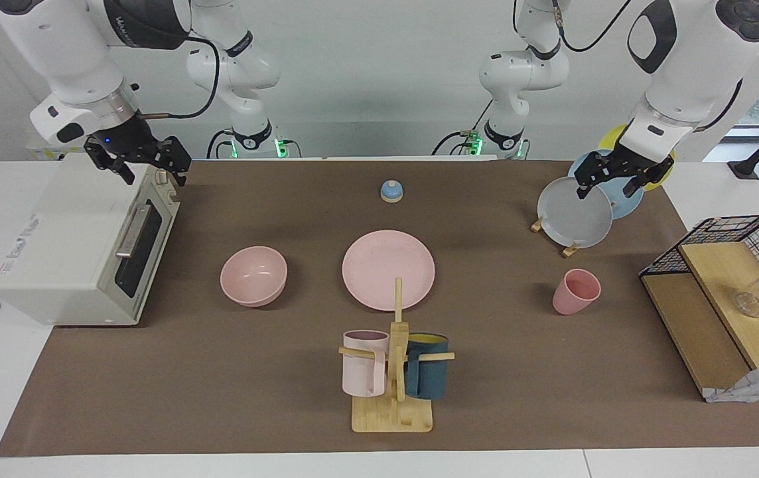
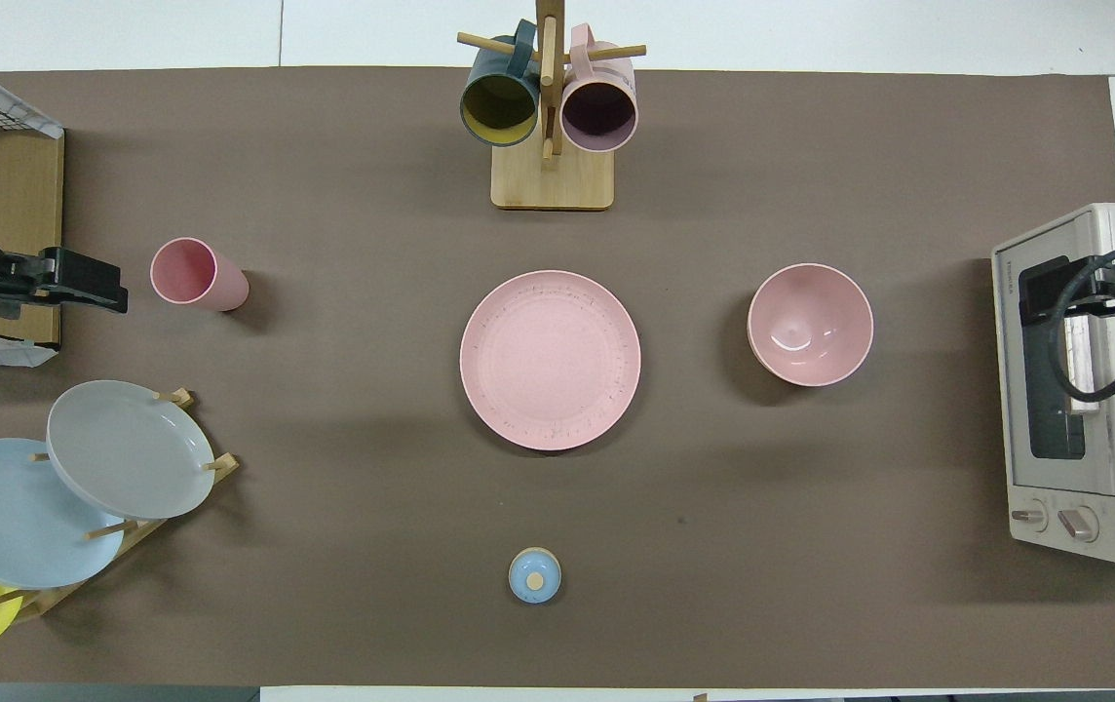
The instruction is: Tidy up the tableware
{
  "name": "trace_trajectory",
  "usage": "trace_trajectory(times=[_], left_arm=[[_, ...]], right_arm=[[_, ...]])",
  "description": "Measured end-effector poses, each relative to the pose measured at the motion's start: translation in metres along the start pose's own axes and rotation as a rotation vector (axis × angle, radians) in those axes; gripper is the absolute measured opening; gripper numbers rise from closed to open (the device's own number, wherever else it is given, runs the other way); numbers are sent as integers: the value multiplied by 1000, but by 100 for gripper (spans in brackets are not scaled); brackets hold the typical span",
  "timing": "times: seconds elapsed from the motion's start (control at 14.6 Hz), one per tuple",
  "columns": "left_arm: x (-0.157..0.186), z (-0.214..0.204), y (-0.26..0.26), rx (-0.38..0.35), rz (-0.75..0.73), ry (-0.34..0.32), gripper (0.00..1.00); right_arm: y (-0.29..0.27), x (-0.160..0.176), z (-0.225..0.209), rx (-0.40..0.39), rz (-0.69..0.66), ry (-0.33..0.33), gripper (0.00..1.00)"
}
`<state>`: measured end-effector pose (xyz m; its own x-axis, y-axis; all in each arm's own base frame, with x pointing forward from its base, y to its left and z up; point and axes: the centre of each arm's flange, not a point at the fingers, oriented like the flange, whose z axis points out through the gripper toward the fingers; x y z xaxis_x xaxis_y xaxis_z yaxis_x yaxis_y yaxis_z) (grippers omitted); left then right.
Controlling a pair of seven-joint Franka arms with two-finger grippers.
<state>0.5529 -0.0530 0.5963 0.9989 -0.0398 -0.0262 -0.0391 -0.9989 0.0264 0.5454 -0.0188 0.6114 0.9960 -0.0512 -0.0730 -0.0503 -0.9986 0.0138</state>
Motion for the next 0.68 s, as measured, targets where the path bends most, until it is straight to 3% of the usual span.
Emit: trace_trajectory(times=[0.55,0.68], left_arm=[[0,0,0,0,0,0,100],[0,0,0,0,0,0,100]], right_arm=[[0,0,-1,13,-3,3,100],[-24,4,-2,33,-51,35,100]])
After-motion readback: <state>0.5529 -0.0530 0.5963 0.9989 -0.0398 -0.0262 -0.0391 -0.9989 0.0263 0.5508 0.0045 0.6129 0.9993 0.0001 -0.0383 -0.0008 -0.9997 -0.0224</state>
